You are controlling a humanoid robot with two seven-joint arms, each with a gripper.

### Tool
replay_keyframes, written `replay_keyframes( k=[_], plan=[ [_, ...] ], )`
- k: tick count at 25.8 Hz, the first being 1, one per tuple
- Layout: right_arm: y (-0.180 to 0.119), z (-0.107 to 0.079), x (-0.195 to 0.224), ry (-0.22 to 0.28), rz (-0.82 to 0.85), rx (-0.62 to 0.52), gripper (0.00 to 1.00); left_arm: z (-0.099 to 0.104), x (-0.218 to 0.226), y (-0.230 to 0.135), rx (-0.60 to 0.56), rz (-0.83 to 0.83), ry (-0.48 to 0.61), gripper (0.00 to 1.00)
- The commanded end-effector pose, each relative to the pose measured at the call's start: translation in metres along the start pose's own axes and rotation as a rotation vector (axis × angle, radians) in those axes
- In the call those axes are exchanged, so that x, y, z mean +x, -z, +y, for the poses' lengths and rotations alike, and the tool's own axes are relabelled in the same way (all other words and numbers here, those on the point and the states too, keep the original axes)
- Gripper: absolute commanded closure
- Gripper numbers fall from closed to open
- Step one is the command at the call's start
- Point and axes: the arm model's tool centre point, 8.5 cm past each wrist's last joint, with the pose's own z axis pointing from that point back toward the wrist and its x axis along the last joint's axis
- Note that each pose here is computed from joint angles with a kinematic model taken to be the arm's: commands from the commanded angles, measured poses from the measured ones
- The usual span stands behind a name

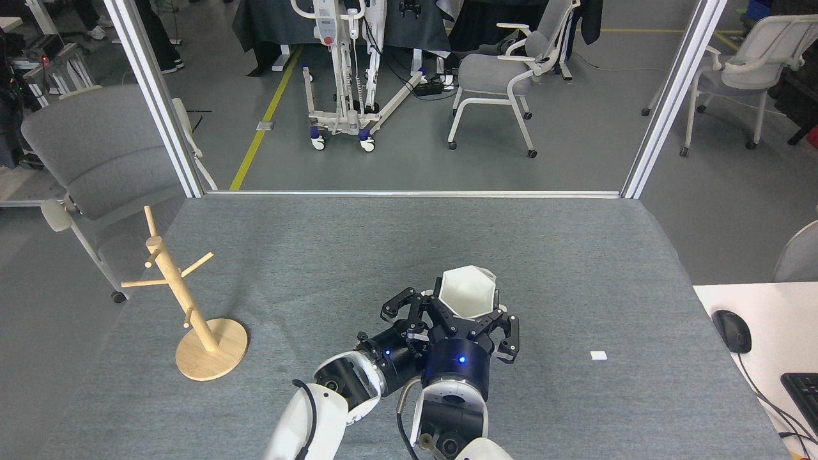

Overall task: Hang cup on storage rack
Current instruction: 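Grasp the cup with the left gripper beside the right gripper, then release the cup from the right gripper and withdraw it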

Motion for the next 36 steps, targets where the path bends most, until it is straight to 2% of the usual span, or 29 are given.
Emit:
replay_keyframes(
  k=[1,2,4,6,7,8,12,14,16,19,21,23,28,33,36],
  plan=[
    [-0.005,0.005,0.01,-0.002,-0.019,0.017,0.72,0.001,0.0,0.003,0.002,0.006,-0.001,0.02],
    [-0.006,0.007,0.012,-0.006,-0.023,0.021,0.72,0.001,-0.001,0.003,-0.002,0.018,-0.002,0.08],
    [-0.009,0.009,0.016,-0.013,-0.031,0.022,0.73,0.0,-0.003,0.002,-0.011,0.027,0.0,0.36],
    [-0.013,0.01,0.023,-0.007,-0.044,0.026,0.73,-0.003,-0.002,-0.002,-0.031,0.013,0.003,0.67],
    [-0.015,0.009,0.026,-0.002,-0.048,0.028,0.73,-0.005,0.0,-0.002,-0.045,-0.009,0.002,0.88],
    [-0.016,0.009,0.027,0.002,-0.05,0.031,0.73,-0.007,0.002,-0.003,-0.056,-0.026,-0.006,1.0],
    [-0.015,0.01,0.028,-0.002,-0.05,0.033,0.72,-0.01,0.001,-0.004,-0.104,-0.026,-0.011,1.0],
    [-0.015,0.011,0.027,-0.006,-0.048,0.034,0.67,-0.01,0.001,-0.004,-0.105,-0.026,-0.011,1.0],
    [-0.015,0.011,0.027,-0.006,-0.048,0.034,0.52,-0.01,0.001,-0.004,-0.105,-0.025,-0.013,1.0],
    [-0.013,0.01,0.026,-0.007,-0.047,0.028,0.17,-0.012,-0.005,-0.007,-0.108,-0.006,-0.02,1.0],
    [-0.012,0.008,0.025,-0.01,-0.047,0.021,0.04,-0.013,-0.005,-0.008,-0.111,-0.005,-0.024,1.0],
    [-0.01,0.005,0.025,-0.01,-0.053,0.015,0.01,-0.015,-0.005,-0.009,-0.114,-0.002,-0.026,1.0],
    [-0.007,0.002,0.027,-0.027,-0.083,-0.009,0.01,-0.027,-0.003,-0.017,-0.134,0.009,-0.052,1.0],
    [-0.008,-0.018,0.027,-0.013,-0.094,-0.222,0.01,-0.04,0.003,-0.029,-0.153,0.029,-0.083,1.0],
    [-0.007,-0.026,0.022,-0.005,-0.083,-0.315,0.01,-0.047,-0.005,-0.061,-0.162,0.117,-0.093,1.0]
  ],
)
